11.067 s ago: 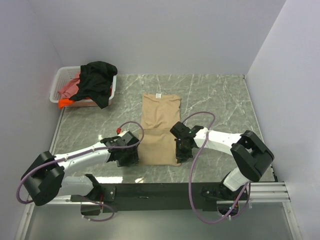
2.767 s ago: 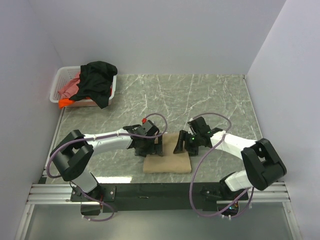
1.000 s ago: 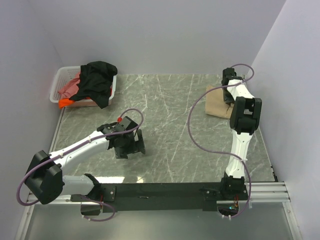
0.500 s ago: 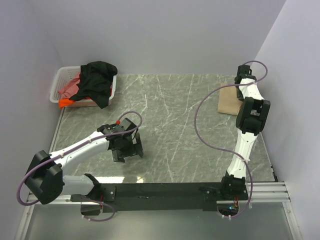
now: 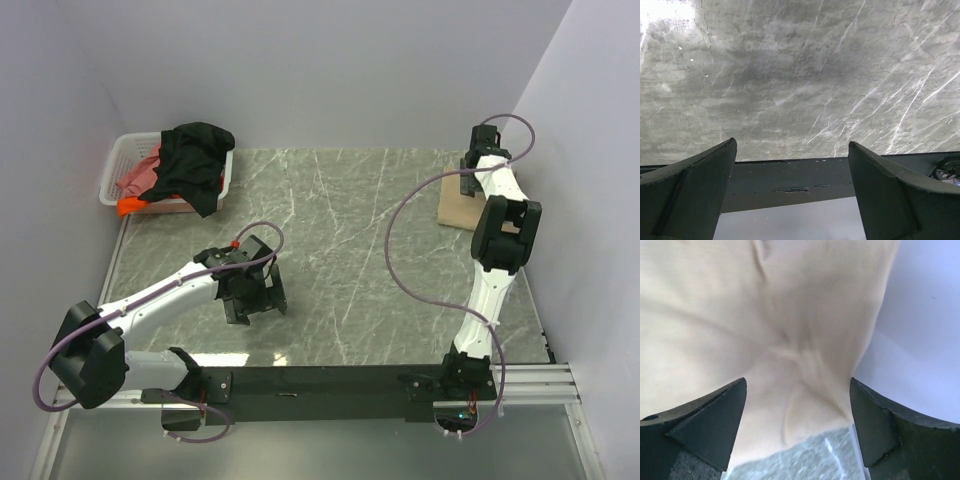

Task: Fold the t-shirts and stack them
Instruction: Neatly place the folded tshirt to the corner

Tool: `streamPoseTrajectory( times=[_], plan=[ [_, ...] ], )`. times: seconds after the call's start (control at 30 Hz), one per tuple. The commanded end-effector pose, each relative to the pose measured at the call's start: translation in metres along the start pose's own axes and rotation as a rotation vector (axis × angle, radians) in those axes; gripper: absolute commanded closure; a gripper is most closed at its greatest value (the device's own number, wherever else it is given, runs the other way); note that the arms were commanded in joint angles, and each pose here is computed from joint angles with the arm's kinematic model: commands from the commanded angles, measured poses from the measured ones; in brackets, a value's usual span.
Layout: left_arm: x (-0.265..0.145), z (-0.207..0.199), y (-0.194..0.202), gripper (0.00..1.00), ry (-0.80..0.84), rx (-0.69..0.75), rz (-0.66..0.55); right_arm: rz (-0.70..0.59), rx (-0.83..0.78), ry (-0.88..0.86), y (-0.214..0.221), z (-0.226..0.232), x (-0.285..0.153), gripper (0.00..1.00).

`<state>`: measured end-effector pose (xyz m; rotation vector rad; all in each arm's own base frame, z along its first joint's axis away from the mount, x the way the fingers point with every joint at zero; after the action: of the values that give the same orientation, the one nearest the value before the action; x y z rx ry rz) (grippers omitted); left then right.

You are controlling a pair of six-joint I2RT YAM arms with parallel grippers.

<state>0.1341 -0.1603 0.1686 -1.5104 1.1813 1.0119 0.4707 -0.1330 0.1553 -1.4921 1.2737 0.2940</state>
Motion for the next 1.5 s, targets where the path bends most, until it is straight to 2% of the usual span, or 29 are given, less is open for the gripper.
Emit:
streamPoseTrajectory(
  times=[0.0, 0.13, 0.33, 0.57, 0.73, 0.97, 1.2, 1.33, 1.47],
  plan=[
    [-0.008, -0.002, -0.002, 0.01, 0.036, -0.02, -0.027, -0.184, 0.095, -0.008, -0.027, -0.005, -0.052, 0.1],
    [-0.008, -0.002, -0.002, 0.01, 0.037, -0.02, -0.034, -0.191, 0.132, -0.106, -0.02, 0.011, -0.056, 0.09],
    [-0.011, 0.0, 0.0, 0.01, 0.036, -0.025, -0.044, -0.042, 0.165, -0.164, 0.0, 0.037, -0.018, 0.1],
    [-0.026, 0.004, -0.003, 0.01, 0.016, -0.01, -0.109, -0.03, 0.268, -0.361, 0.012, 0.046, -0.038, 0.1],
    [-0.039, 0.0, -0.011, 0.01, 0.04, -0.001, -0.189, -0.084, 0.327, -0.546, 0.008, 0.04, -0.082, 0.1],
    [-0.055, -0.002, -0.02, 0.01, 0.075, -0.001, -0.328, -0.12, 0.315, -0.664, 0.031, 0.033, -0.159, 0.1],
    [-0.075, 0.0, -0.023, 0.01, 0.149, -0.031, -0.474, -0.117, 0.203, -0.777, 0.111, 0.046, -0.249, 0.1],
    [-0.078, 0.002, -0.022, 0.01, 0.181, -0.043, -0.516, -0.039, 0.182, -0.925, 0.167, 0.058, -0.292, 0.1],
    [-0.077, 0.004, -0.02, 0.01, 0.203, -0.065, -0.546, 0.028, 0.206, -1.056, 0.22, 0.054, -0.313, 0.1]
  ],
)
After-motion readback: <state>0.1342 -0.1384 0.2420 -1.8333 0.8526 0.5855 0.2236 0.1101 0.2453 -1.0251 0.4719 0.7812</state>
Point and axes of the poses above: each gripper's point midway between its finger pads, its own x axis out along the fingers, its own z axis along the line the jaws close on, y = z × x, the point moved 10 cm from there along -x, back along the fingers, and after that the axes turned 10 degrees about x, right-handed, at the moved point
